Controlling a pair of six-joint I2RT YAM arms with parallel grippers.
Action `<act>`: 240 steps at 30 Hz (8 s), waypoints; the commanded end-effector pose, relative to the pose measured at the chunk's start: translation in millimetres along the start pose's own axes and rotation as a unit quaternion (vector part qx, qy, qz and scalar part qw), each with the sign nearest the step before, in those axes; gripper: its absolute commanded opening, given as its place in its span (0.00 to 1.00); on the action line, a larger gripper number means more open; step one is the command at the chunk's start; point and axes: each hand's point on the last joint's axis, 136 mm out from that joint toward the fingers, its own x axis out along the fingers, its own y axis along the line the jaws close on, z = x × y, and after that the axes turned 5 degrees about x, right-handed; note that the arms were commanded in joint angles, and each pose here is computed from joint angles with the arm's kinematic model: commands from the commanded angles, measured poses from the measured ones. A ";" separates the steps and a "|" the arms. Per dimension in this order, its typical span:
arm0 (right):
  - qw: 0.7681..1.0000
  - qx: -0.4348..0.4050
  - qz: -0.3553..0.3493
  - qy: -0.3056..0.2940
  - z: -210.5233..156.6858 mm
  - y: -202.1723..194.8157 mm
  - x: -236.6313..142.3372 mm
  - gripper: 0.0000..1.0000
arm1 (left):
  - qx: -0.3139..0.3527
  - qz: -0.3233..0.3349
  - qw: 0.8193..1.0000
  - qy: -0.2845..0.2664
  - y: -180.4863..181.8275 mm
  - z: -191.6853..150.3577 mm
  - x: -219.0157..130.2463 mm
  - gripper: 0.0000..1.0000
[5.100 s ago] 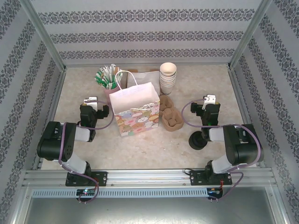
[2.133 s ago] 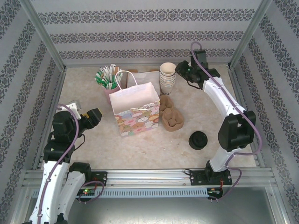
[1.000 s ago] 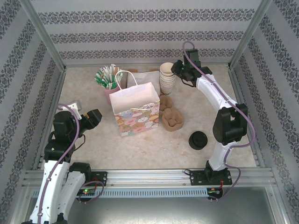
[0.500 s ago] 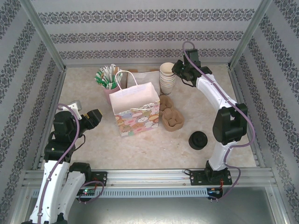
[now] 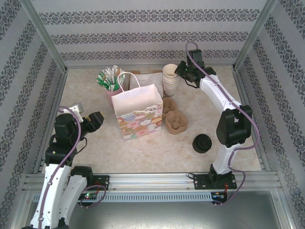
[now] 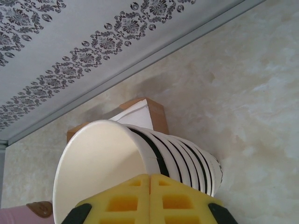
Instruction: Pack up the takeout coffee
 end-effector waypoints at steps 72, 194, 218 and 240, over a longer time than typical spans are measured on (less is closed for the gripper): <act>0.991 -0.103 0.057 0.069 -286.1 -71.8 -178.6 0.00 | -0.013 -0.152 0.978 0.145 -52.0 -69.4 -7.0 0.59; 0.970 0.033 -0.227 0.083 -226.6 -251.0 -183.2 0.80 | 0.055 -0.249 0.941 0.221 -96.1 -116.6 -17.6 0.58; 0.967 0.028 -0.238 0.084 -232.6 -262.7 -174.6 0.78 | 0.054 -0.246 0.942 0.223 -95.1 -117.6 -16.3 0.58; 0.971 0.010 -0.224 0.078 -221.0 -249.6 -183.9 0.70 | 0.053 -0.245 0.942 0.225 -94.8 -118.0 -15.4 0.59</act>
